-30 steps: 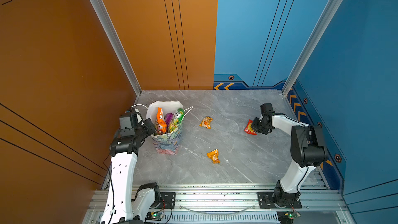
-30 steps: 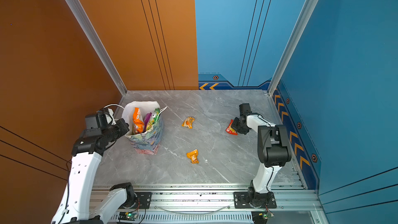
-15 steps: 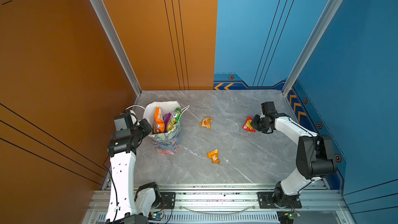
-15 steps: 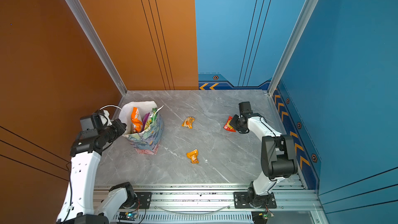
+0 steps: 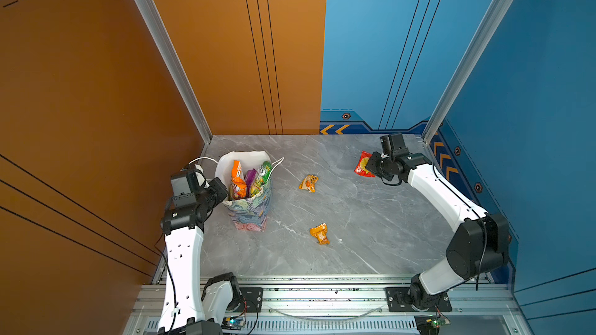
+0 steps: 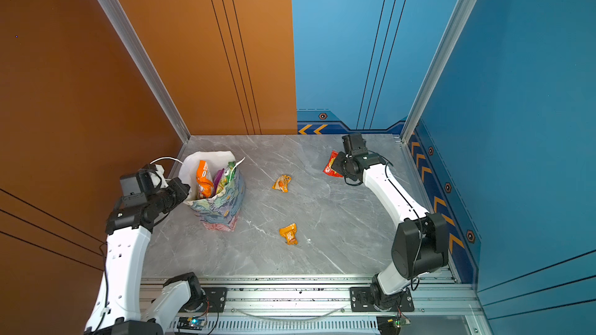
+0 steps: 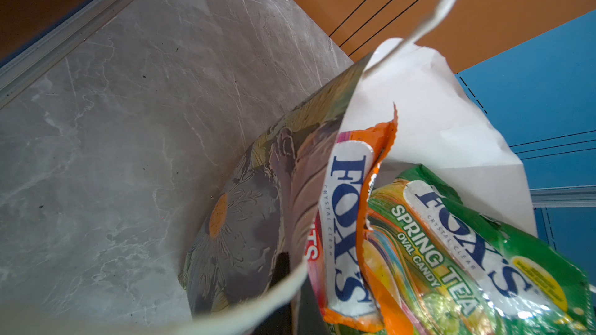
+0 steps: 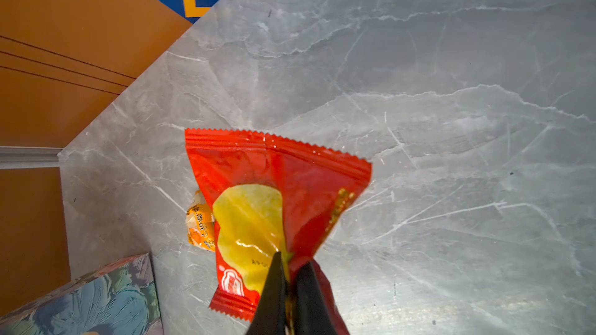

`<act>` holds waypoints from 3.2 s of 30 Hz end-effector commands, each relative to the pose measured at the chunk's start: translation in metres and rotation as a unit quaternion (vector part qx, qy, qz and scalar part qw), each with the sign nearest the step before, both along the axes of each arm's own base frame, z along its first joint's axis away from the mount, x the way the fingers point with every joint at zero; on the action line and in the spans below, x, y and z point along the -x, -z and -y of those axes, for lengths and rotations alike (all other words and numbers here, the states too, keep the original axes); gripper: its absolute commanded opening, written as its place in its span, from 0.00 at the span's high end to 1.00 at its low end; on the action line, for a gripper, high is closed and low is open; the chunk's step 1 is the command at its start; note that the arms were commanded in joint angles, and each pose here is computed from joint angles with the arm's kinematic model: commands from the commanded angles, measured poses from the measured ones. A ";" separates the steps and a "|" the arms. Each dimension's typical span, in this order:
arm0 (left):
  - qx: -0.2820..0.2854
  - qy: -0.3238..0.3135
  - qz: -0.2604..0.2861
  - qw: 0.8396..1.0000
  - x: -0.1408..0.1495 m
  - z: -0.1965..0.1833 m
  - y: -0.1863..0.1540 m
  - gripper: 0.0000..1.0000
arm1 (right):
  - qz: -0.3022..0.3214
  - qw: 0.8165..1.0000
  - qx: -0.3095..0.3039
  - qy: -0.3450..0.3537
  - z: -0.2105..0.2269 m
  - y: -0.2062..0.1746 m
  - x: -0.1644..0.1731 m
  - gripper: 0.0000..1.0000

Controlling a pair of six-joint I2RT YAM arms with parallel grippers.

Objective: Place the snacks into the paper bag
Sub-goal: Place the snack in the paper bag.

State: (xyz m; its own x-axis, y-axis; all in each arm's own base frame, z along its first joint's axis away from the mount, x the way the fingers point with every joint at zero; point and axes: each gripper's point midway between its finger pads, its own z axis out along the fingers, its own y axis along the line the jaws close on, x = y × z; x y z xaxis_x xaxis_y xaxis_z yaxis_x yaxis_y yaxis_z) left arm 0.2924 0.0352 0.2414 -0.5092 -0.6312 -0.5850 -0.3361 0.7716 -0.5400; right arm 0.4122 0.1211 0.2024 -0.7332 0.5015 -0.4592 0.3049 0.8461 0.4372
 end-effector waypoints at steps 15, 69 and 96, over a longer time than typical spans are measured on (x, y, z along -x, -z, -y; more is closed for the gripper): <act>-0.008 0.040 0.065 0.997 -0.014 0.011 -0.022 1.00 | 0.067 0.996 0.020 -0.061 -0.055 -0.077 0.025 1.00; 0.003 0.097 0.128 0.987 -0.013 0.036 -0.048 1.00 | 0.177 0.887 0.148 -0.400 -0.380 -0.062 0.079 1.00; -0.008 0.110 0.140 0.984 -0.016 0.042 -0.050 1.00 | 0.173 0.893 0.122 -0.396 -0.369 -0.072 0.066 0.41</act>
State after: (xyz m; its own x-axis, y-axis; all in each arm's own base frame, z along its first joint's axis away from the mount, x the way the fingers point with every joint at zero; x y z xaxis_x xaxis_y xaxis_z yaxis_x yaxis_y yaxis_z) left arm 0.2983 -0.0033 0.2565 -0.5364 -0.5674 -0.6248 -0.1262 0.7859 -0.6053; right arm 0.3484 0.5007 0.2496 -0.5958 -0.2991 -0.7453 -0.5609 0.8192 0.1196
